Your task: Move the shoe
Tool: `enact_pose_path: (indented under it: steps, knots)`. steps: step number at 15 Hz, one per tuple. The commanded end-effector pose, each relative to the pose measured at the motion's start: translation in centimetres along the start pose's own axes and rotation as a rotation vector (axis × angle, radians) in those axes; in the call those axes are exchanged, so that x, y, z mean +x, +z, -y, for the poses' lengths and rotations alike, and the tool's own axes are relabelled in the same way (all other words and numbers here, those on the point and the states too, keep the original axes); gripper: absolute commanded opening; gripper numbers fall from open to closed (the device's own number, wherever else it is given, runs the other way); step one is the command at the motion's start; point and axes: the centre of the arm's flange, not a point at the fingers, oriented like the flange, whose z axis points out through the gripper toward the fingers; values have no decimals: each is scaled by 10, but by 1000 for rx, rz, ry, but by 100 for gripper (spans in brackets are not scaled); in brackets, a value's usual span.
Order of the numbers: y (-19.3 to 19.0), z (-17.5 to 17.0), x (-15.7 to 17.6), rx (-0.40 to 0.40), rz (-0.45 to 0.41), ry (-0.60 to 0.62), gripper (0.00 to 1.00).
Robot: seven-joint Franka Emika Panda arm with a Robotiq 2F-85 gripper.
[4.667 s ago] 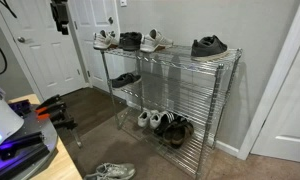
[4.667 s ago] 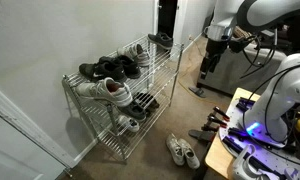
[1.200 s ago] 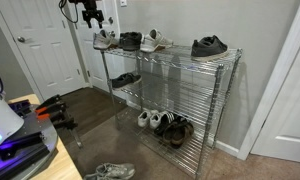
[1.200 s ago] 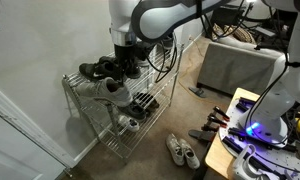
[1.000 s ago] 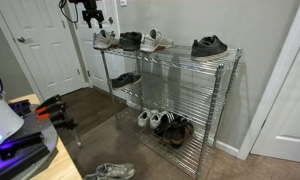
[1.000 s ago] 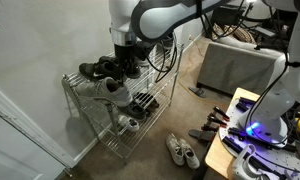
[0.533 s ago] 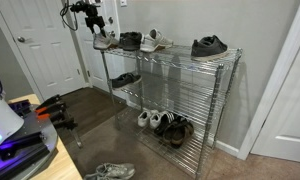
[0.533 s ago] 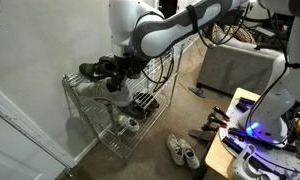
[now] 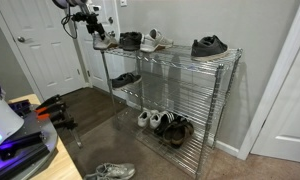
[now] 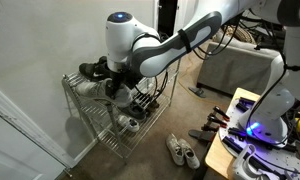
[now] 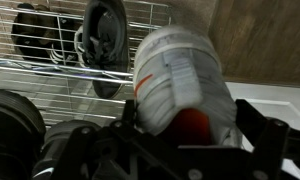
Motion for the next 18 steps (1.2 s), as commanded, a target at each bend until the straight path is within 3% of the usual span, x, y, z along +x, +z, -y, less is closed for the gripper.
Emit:
enact_pose_path:
  steps: [1, 6, 13, 18]
  knots:
    - [-18, -2, 1, 25, -75, 35, 100]
    - [-50, -13, 13, 26, -186, 80, 100]
    - [-38, -35, 13, -65, -187, 158, 100]
    - [-27, -48, 7, -85, -152, 183, 100]
